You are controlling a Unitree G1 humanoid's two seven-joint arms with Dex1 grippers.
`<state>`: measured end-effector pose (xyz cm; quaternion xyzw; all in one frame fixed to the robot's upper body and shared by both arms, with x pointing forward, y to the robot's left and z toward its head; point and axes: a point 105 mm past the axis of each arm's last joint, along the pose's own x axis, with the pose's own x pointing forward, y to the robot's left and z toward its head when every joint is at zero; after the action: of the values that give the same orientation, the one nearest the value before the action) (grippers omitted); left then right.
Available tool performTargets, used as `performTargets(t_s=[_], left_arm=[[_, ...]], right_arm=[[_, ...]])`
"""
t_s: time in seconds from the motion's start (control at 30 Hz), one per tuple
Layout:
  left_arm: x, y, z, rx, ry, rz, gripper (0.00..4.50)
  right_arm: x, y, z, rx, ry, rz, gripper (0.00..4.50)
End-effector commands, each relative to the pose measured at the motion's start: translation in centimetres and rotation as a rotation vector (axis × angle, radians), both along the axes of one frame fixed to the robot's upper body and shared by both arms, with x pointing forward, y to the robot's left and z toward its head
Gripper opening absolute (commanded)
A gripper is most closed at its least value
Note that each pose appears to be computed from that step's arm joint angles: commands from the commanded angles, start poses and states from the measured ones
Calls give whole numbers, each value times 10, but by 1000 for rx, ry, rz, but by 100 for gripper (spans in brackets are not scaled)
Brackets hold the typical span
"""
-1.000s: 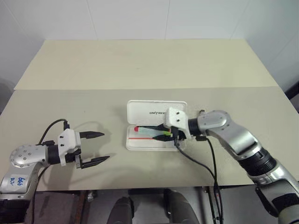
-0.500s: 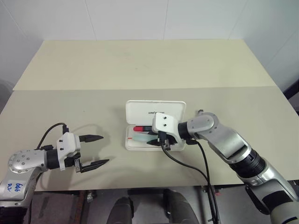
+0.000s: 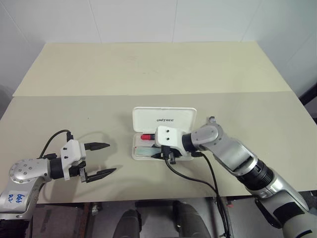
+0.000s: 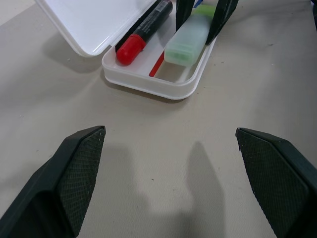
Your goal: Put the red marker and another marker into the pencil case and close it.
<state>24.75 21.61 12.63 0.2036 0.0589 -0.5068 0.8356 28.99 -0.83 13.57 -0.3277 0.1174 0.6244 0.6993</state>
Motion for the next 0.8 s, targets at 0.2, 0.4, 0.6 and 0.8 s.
performTargets(t_s=[0.2,0.4,0.6,0.8], left_arm=[[0,-4,11,-16,-44,-7,450],[0,-5,12,-20,-47,-3,450],[0,-8,10,-23,-41,-11,450],[2,-12,9,-31,-37,-27,450]], right_arm=[[7,8,6,-14,-67,36,278],[11,19,27,57,-118,44,447],[-1,18,55,212,5,53,447],[-20,-21,66,312,120,23,447]])
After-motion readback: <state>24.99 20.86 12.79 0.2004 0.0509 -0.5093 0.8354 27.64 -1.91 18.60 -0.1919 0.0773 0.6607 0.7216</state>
